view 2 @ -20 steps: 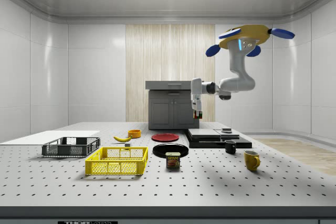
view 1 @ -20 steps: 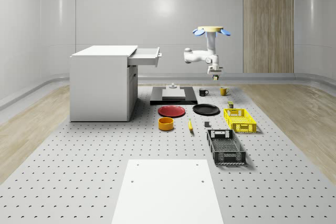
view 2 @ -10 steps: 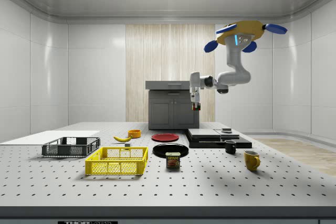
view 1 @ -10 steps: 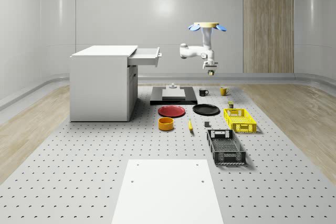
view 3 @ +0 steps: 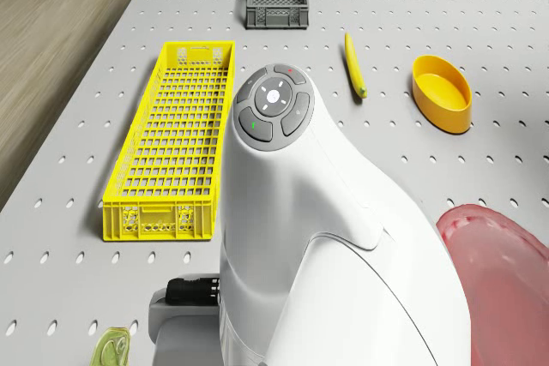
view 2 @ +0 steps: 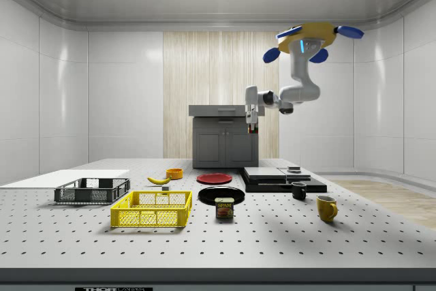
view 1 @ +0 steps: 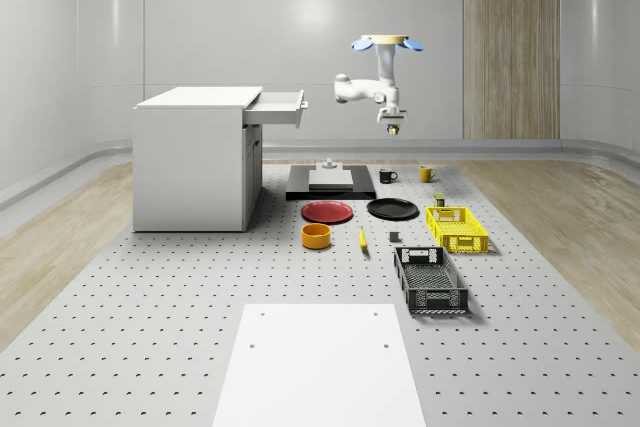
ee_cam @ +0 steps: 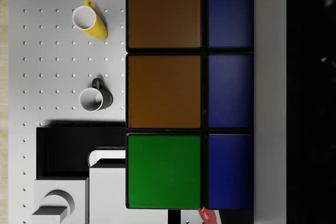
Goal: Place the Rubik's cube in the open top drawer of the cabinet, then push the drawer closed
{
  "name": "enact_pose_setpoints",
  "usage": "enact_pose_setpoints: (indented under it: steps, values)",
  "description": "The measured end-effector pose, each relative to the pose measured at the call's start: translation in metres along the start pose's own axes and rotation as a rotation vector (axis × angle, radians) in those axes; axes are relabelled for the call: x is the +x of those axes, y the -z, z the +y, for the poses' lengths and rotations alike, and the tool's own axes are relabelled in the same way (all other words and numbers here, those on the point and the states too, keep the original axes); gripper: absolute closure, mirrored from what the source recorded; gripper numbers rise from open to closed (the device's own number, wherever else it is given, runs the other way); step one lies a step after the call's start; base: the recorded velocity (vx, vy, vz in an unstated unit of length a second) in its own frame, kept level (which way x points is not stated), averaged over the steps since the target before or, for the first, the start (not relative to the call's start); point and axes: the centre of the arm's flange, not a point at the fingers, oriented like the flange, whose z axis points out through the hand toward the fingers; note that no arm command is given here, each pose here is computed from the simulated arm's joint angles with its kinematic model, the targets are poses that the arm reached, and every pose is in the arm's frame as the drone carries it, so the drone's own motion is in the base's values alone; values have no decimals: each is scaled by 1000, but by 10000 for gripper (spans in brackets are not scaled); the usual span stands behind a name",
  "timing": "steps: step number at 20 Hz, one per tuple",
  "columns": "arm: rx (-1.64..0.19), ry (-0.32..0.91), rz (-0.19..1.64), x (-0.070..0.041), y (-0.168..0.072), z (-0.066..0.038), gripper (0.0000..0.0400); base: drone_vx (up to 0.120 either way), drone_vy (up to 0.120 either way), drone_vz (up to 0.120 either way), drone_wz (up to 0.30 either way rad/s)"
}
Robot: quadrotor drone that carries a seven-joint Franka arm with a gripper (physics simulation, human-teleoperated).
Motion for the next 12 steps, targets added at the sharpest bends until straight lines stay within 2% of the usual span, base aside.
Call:
enact_pose_setpoints:
  steps: [12]
  values:
    - [0, 0, 0, 0, 0, 0, 75, 0, -120, 120, 0]
